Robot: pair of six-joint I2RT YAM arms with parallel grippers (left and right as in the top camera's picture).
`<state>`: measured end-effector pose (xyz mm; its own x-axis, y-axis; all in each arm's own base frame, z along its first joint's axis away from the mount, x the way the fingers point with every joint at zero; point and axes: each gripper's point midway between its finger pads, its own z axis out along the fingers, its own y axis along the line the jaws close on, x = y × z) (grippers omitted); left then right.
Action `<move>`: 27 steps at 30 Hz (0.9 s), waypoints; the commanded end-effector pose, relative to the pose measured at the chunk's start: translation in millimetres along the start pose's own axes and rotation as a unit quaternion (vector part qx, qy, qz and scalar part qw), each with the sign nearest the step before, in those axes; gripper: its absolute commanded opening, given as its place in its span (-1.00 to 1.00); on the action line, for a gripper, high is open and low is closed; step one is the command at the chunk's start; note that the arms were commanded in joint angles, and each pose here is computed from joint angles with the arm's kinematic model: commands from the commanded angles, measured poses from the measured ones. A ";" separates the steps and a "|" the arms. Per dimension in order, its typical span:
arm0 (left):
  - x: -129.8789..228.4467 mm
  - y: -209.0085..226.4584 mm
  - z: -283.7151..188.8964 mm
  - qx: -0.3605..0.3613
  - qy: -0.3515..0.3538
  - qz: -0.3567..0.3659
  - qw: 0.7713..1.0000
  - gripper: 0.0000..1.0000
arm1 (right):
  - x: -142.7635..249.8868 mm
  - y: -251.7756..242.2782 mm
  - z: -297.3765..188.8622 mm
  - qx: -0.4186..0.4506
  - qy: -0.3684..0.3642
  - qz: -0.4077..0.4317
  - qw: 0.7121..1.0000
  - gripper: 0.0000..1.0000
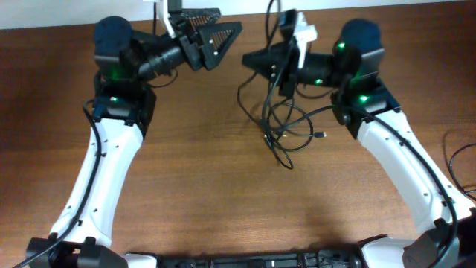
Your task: Untangle cables
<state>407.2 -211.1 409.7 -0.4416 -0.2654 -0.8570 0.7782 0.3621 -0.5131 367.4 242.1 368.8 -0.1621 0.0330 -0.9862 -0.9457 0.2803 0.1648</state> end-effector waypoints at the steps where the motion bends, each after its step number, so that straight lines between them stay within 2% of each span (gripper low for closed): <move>1: 11.5 -20.4 -7.8 0.067 0.045 0.008 0.997 0.99 | -33.9 0.2 -15.0 0.010 -0.040 0.000 0.999 -0.92; 4: 22.9 -35.7 -14.2 0.118 0.077 0.028 0.990 0.96 | -56.3 1.3 -22.9 0.010 -0.076 -0.017 0.997 -0.92; 7: 32.4 -40.0 -17.1 0.136 0.098 0.022 0.986 0.96 | -79.8 4.0 -32.9 0.012 -0.115 -0.037 0.993 -0.92; 11: 44.7 -30.2 -17.2 0.119 0.113 -0.001 0.986 0.98 | -117.1 2.4 -51.1 0.036 -0.186 -0.043 0.981 -0.92; 14: 52.3 -11.0 -14.8 0.066 0.116 -0.047 0.990 0.98 | -137.6 1.5 -58.8 0.053 -0.218 -0.049 0.973 -0.92; 18: 61.7 -1.5 -15.9 0.041 0.126 -0.066 0.989 0.98 | -163.9 -2.4 -69.1 0.085 -0.260 -0.062 0.960 -0.92; 27: 75.8 2.2 -18.8 0.032 0.146 -0.075 0.986 0.98 | -184.2 -39.0 -115.6 0.183 -0.298 -0.090 0.932 -0.92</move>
<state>366.4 -214.8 344.8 -0.6891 -0.0562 -0.7224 0.6874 0.2649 -0.6763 401.6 139.7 523.2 0.1874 0.4451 -0.8757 -0.8216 0.5597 0.1086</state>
